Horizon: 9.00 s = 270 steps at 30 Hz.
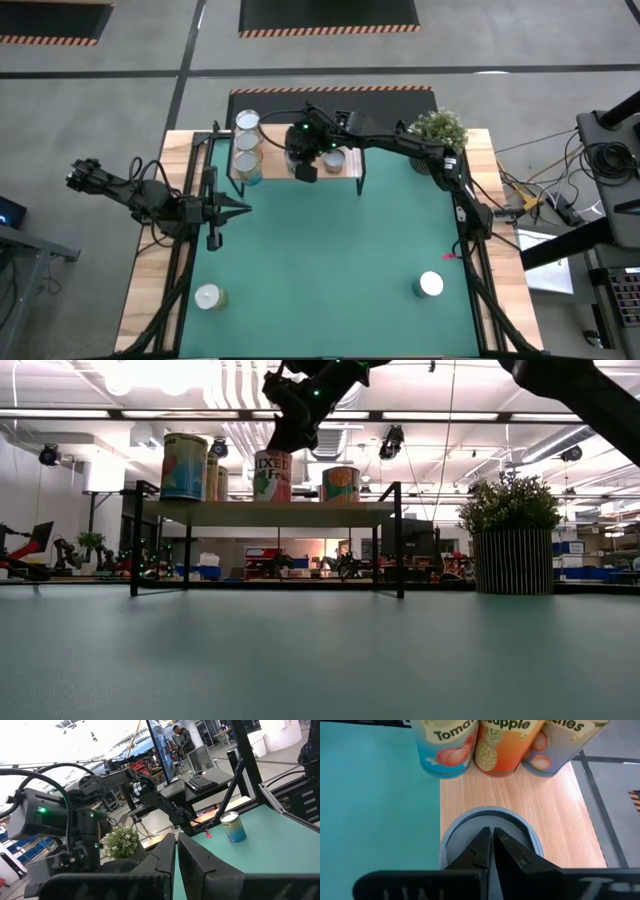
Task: Pick and place cans onto a shelf
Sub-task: Adjust the canned mixed fruit on the shelf, then put the canned cherries on the shelf
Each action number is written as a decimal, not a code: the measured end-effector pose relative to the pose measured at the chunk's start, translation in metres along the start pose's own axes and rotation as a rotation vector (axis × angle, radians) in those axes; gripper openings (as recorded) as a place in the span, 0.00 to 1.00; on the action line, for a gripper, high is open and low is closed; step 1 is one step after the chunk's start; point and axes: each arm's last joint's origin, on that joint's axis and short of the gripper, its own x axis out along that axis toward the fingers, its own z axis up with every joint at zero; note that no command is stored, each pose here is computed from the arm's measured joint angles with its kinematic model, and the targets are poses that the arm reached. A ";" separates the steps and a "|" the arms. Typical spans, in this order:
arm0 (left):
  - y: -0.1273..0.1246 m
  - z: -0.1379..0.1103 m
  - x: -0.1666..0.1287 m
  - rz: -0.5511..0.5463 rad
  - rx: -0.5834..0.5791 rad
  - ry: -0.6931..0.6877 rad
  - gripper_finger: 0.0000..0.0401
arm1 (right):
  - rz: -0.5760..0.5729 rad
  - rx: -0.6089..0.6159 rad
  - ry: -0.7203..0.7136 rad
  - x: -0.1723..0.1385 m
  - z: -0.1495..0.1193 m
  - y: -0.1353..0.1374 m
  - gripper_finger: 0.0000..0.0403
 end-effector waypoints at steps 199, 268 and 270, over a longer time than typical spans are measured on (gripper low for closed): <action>0.005 0.010 0.001 0.051 -0.025 -0.101 0.01 | -0.153 0.486 -0.117 -0.216 0.010 0.107 0.80; 0.006 0.010 0.001 0.102 0.037 -0.071 0.01 | -0.265 0.258 -0.208 -0.027 0.010 -0.066 0.84; 0.006 0.010 0.001 0.102 0.037 -0.071 0.01 | -0.268 0.253 -0.220 -0.036 0.012 -0.065 0.84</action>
